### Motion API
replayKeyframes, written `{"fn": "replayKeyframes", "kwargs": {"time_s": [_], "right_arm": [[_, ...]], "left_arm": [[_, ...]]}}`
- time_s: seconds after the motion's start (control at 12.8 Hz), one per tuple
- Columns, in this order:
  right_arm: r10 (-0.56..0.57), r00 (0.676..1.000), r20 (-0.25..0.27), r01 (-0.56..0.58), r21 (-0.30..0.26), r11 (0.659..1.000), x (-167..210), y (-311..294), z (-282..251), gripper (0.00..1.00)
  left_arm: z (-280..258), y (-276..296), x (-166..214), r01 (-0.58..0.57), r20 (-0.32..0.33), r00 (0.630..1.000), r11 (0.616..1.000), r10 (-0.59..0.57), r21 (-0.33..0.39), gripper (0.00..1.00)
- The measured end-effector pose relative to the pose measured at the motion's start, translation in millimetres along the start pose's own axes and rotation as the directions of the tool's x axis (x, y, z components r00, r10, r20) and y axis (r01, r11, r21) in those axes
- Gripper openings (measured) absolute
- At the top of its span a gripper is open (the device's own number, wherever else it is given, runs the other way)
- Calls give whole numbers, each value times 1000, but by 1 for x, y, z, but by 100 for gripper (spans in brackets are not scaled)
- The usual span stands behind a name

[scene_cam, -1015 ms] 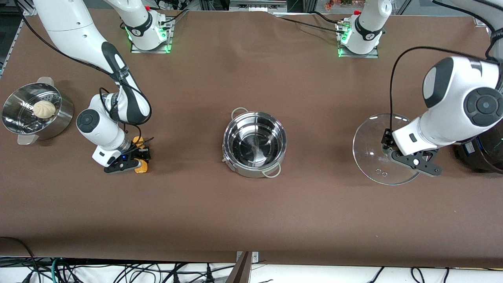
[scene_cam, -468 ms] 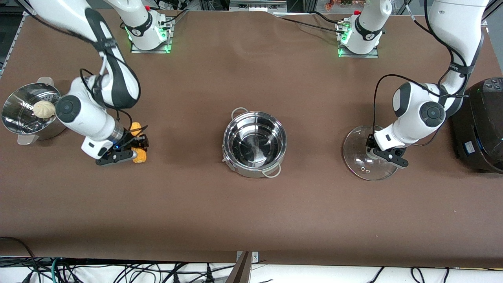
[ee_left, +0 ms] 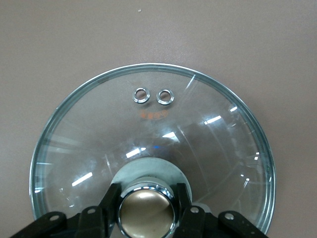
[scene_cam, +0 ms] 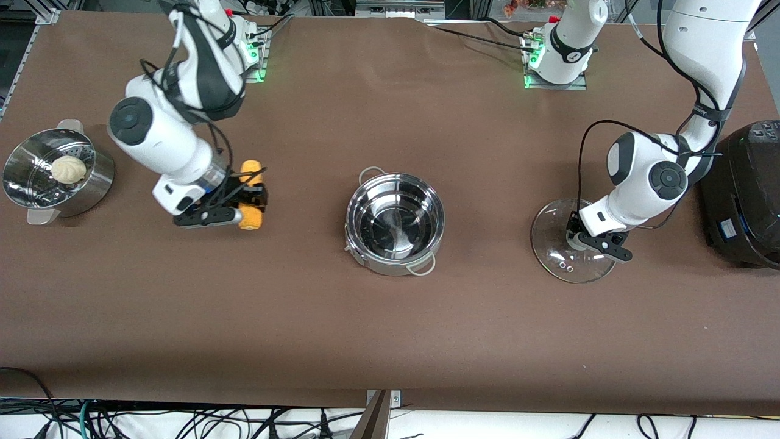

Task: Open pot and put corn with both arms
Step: 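Set the lid down with the left gripper while the right gripper lifts the corn, then carry the corn over the pot with the right gripper and lower it inside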

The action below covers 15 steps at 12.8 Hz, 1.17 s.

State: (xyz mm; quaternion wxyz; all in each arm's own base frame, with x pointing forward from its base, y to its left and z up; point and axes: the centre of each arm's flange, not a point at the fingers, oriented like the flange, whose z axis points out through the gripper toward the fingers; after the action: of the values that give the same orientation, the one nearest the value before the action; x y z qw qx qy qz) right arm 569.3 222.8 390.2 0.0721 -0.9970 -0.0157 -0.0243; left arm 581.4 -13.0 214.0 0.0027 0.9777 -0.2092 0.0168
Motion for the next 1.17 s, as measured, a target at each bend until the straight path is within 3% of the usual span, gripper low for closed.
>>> {"fn": "replayKeyframes", "kwargs": {"time_s": [0.23,0.39,0.78,1.17], "right_arm": [[70,997,-22,-71,-36,997,-12,-64,-9,46],[122,992,-27,-123,-59,991,-18,-108,-12,46],[216,975,-45,-219,-82,972,-23,-199,18,46],[287,957,-48,-290,-63,955,-11,-240,55,46]], "left_arm": [[-25,-2,8,-3,-8,1000,1000,3,10,82],[-73,2,18,-11,15,1000,1000,11,12,100],[-195,10,23,-4,110,994,1000,3,12,100],[-305,36,22,116,141,983,993,-120,38,100]]}}
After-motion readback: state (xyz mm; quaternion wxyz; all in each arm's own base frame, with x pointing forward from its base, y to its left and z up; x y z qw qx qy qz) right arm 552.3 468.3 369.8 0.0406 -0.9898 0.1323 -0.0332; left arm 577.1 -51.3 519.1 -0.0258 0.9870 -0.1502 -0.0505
